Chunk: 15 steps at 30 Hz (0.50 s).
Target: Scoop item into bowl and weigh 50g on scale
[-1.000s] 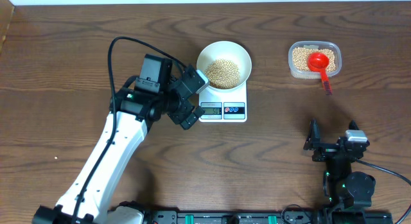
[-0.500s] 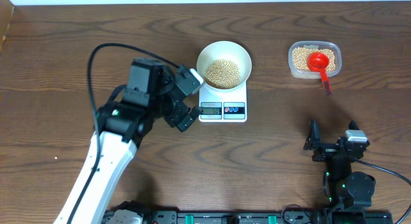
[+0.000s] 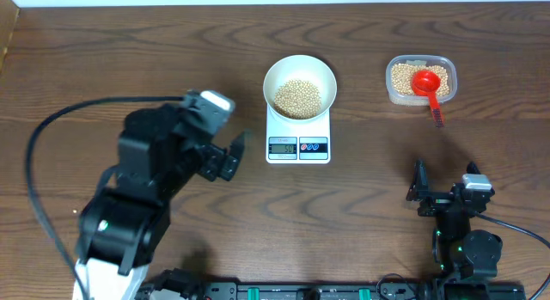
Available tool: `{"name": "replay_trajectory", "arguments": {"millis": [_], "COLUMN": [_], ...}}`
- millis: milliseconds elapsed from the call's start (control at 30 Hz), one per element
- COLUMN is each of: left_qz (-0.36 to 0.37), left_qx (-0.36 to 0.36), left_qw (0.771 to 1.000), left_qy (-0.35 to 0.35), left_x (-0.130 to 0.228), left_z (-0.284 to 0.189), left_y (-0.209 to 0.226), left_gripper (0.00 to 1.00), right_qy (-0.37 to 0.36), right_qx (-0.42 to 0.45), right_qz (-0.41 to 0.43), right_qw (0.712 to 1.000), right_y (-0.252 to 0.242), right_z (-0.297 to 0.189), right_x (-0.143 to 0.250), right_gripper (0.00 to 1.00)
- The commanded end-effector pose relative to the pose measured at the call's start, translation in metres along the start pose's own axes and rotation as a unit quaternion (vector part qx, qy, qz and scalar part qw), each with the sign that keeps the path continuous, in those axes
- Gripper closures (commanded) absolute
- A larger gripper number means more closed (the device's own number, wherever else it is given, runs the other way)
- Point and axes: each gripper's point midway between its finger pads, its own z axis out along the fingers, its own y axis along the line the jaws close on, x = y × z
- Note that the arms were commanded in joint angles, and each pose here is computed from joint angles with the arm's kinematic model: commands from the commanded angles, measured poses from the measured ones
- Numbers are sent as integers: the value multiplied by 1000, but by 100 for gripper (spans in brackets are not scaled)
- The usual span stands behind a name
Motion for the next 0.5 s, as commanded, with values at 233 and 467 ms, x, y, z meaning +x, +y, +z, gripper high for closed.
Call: {"name": "replay_trajectory", "arguments": {"millis": [233, 467], "left_qz": [-87, -91], "left_qx": [-111, -168], "left_qw": [984, 962], "left_qy": [-108, -193], "left_x": [-7, 11], "left_z": [-50, -57], "left_y": [49, 67], "left_gripper": [2, 2], "right_qy": [1, 0], "right_qx": [-6, -6], "right_qz": [-6, -6], "right_qw": [1000, 1000], "right_y": [3, 3], "right_z": [0, 0], "right_x": [1, 1], "right_gripper": [1, 1]}}
